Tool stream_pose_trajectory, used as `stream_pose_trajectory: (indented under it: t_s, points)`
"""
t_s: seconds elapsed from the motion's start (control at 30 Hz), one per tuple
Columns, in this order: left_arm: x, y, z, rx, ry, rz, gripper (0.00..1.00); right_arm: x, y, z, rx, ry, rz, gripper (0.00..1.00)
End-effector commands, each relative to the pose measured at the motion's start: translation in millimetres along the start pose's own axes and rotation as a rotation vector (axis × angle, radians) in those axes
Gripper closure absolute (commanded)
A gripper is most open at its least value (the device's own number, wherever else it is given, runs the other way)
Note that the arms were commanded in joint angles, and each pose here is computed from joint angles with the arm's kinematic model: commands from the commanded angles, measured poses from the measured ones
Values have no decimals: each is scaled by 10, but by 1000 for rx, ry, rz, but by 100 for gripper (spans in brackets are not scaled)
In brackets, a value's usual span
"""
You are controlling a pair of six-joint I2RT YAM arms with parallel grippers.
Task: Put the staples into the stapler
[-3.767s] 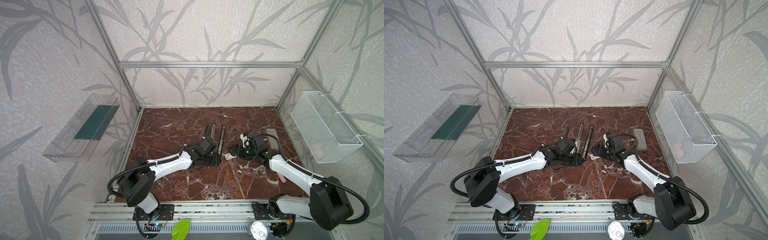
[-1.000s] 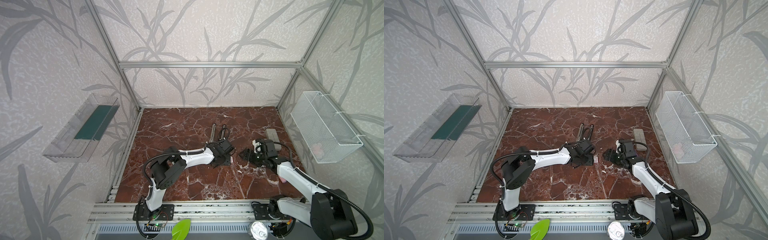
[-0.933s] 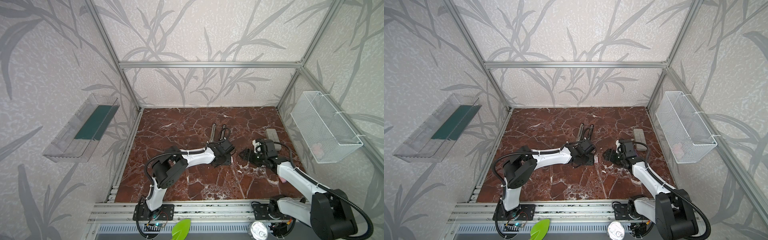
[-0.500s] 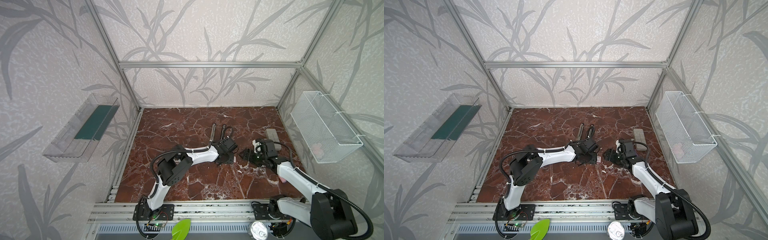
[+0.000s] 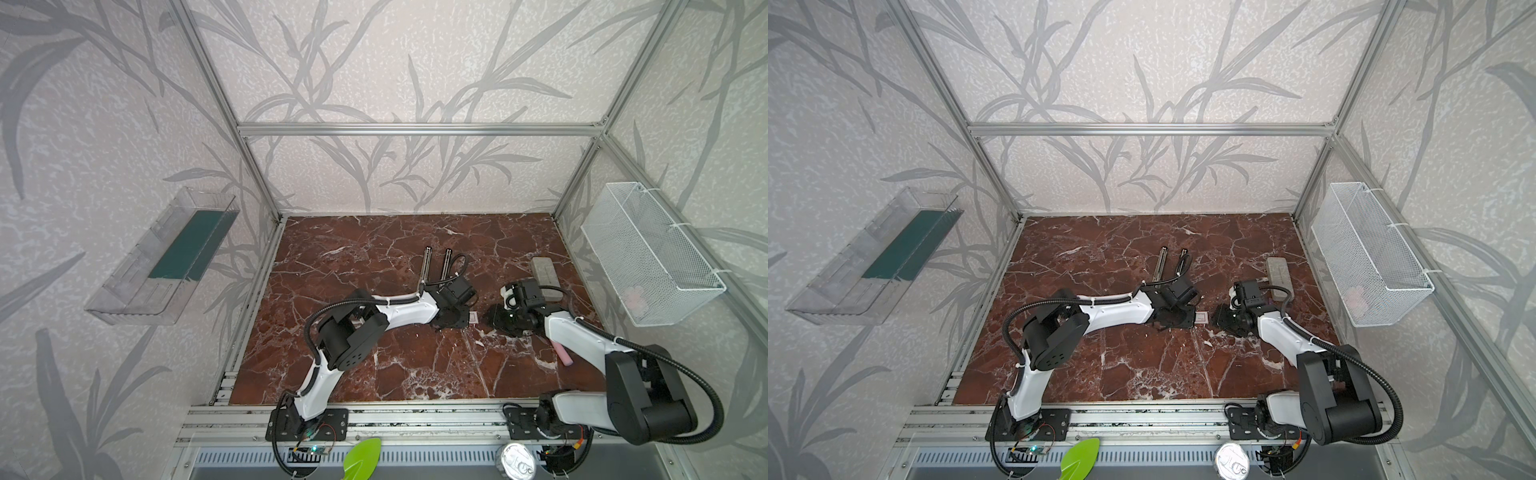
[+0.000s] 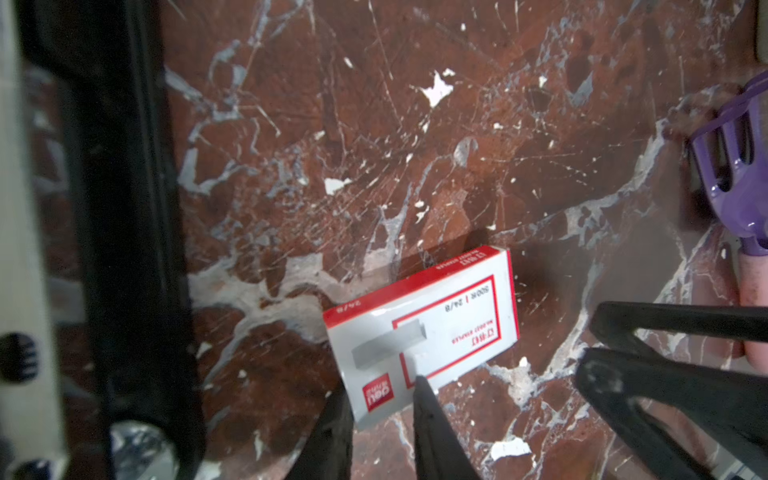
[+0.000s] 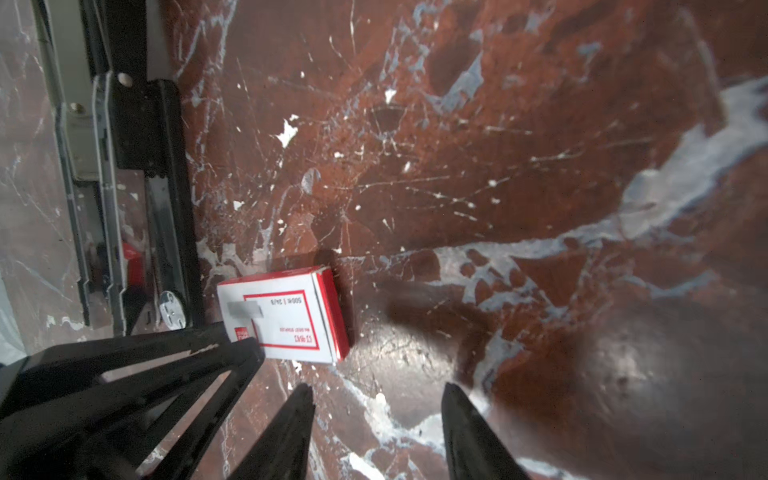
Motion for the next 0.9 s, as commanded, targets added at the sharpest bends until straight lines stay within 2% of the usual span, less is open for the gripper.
stream_pose_trajectory:
  t_s: [0.0,0.2,0.6,0.87]
  points:
    - [17,-33,28,-1,-2,1,79,55,-12,74,10,20,6,51]
    - [31,-36,25,1,6,-8,88,103,-105,136,28,30,0,60]
    - [90,-18,65,1,35,-27,91,110,-232,196,58,33,-35,81]
    - [132,-3,72,-1,51,-35,97,60,-236,177,63,37,-75,95]
Point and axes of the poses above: each gripper's point midway between its finger pads, its own y axis back along the fingers, its own x axis along the line the jaws close on, z = x × y, the point moved 9 cm from there along y, back along the fingers, and after that the axes turned 9 degrees about -y, right-handed, at the moved point
